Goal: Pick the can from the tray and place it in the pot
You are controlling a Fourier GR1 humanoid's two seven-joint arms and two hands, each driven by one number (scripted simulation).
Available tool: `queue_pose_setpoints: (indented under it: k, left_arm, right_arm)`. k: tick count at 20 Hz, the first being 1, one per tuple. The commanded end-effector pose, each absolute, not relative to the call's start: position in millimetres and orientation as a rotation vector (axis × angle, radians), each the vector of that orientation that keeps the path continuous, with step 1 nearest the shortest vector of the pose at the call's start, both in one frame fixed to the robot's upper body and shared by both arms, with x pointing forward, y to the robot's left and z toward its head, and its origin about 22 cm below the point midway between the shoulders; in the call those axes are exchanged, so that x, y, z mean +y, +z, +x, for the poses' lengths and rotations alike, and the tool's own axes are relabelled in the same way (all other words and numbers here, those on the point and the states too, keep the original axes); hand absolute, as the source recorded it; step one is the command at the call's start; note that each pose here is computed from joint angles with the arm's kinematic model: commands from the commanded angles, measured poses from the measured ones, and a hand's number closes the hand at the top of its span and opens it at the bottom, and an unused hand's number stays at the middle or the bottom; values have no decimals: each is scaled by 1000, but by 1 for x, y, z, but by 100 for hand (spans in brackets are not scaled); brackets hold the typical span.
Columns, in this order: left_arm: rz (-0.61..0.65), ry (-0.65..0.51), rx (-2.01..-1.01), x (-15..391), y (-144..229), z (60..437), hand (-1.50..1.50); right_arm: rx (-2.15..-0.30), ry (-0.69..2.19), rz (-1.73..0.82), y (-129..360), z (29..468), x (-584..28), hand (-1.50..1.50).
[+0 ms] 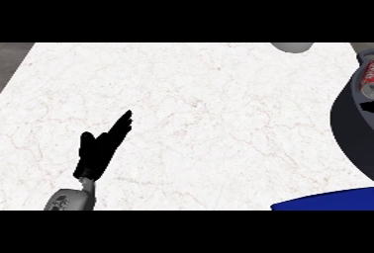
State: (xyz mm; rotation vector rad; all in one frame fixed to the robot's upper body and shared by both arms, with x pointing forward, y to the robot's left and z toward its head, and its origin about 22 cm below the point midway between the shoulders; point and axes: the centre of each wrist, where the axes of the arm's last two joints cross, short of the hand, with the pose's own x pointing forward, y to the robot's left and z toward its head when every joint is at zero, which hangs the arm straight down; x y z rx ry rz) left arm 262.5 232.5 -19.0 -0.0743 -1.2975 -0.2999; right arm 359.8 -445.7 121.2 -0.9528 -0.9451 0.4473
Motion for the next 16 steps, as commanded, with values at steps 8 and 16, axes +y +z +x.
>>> queue_pose_setpoints:
  k: [8,16]
  left_arm:
    - [-45,-267,-1283,241,-17,268,0]
    - [-45,-270,-1267,241,-27,250,0]
  right_arm:
    - [-1379,-258,-1015,166,350,-480,-150]
    - [-1505,-462,-1007,157,282,-547,-150]
